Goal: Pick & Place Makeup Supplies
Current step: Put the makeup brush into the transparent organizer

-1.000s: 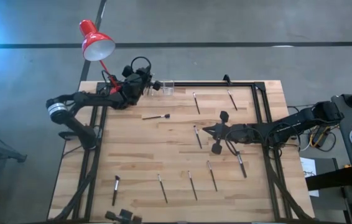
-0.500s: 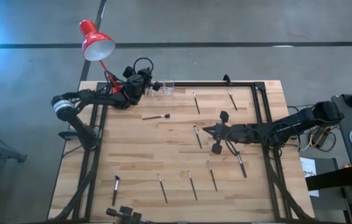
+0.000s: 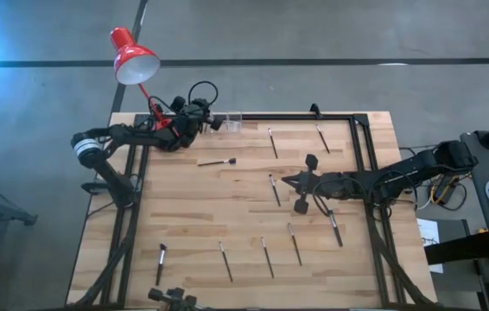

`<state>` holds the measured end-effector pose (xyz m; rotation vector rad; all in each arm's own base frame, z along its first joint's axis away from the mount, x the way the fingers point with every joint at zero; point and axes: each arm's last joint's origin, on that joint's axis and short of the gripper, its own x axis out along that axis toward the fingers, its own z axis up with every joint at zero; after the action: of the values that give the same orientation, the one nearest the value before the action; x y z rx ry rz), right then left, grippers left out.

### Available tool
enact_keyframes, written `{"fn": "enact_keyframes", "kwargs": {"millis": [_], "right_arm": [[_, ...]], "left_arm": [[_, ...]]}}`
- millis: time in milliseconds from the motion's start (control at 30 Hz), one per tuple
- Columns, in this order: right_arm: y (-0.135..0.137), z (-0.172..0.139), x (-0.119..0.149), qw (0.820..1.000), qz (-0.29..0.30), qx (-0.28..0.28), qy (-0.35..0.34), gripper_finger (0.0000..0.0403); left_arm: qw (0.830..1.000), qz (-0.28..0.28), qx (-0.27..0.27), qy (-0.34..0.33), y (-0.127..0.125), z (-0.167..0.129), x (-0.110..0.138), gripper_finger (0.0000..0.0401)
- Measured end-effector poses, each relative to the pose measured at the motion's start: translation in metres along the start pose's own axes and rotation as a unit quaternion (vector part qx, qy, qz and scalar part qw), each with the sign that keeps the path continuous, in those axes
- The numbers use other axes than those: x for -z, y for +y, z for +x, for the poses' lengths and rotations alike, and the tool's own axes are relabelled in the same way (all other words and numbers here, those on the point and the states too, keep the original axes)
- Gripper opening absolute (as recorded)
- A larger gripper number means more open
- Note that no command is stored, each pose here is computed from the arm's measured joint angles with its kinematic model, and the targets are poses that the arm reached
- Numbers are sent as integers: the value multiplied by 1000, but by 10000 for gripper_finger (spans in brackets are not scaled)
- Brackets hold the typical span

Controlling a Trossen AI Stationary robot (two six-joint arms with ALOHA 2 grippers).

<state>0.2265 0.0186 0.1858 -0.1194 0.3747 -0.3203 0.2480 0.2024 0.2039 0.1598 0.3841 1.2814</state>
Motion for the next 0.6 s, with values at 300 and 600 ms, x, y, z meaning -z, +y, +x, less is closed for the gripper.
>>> {"fn": "enact_keyframes", "kwargs": {"millis": [300, 600], "right_arm": [[0, 0, 0, 1000, 0, 0, 0, 8], [0, 0, 0, 1000, 2, 0, -1, 8]], "left_arm": [[999, -7, 28, 18, 2, -4, 1, 0], [999, -20, 39, 32, 6, -9, -1, 43]]}}
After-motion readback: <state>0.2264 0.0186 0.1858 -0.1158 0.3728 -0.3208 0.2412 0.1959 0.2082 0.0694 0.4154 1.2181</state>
